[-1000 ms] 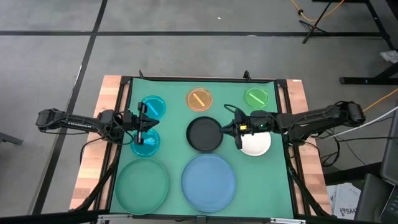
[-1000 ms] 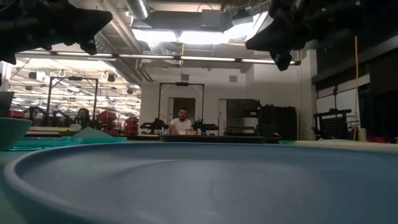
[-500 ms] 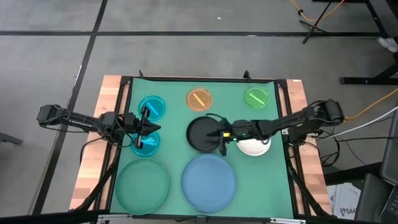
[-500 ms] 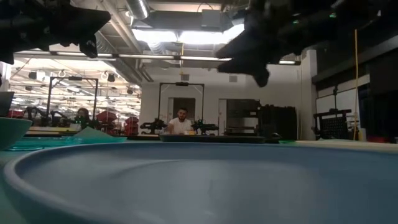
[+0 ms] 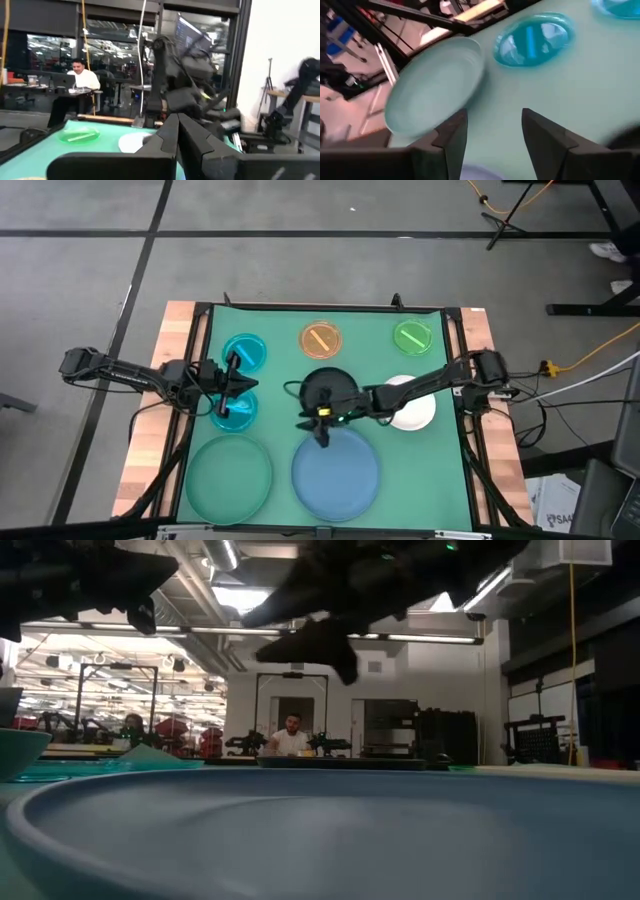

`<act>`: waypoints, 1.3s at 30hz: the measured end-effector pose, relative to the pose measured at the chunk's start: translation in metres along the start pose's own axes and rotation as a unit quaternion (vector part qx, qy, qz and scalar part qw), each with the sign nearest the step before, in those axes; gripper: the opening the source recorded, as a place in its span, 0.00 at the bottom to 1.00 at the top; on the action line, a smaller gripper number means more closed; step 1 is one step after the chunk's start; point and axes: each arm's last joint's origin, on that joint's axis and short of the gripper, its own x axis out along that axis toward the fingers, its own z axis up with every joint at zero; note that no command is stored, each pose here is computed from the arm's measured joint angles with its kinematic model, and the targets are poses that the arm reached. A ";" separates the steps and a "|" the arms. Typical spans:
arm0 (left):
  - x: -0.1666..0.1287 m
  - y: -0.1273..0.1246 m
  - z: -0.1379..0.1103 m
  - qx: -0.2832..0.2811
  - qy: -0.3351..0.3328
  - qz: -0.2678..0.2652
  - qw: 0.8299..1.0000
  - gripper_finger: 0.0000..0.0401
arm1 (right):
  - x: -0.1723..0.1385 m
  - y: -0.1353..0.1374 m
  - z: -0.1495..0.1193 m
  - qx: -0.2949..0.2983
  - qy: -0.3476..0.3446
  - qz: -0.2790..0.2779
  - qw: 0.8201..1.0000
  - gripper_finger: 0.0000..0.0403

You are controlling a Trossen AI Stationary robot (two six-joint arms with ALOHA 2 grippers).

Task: Stack plastic plates
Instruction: Stack the green plate on top of the blue plate

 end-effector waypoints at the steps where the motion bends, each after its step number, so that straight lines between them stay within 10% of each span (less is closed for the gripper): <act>1: 0.000 0.000 0.000 0.000 0.000 0.000 1.000 0.01 | 0.006 0.003 0.001 0.008 0.002 0.000 1.000 0.44; 25: -0.001 -0.006 -0.003 -0.013 0.023 -0.101 0.995 0.01 | 0.078 0.040 0.004 0.072 0.050 -0.116 0.989 0.44; 39: -0.001 -0.006 -0.003 -0.010 0.025 -0.100 0.995 0.01 | 0.113 0.030 -0.023 0.127 0.025 -0.047 0.990 0.44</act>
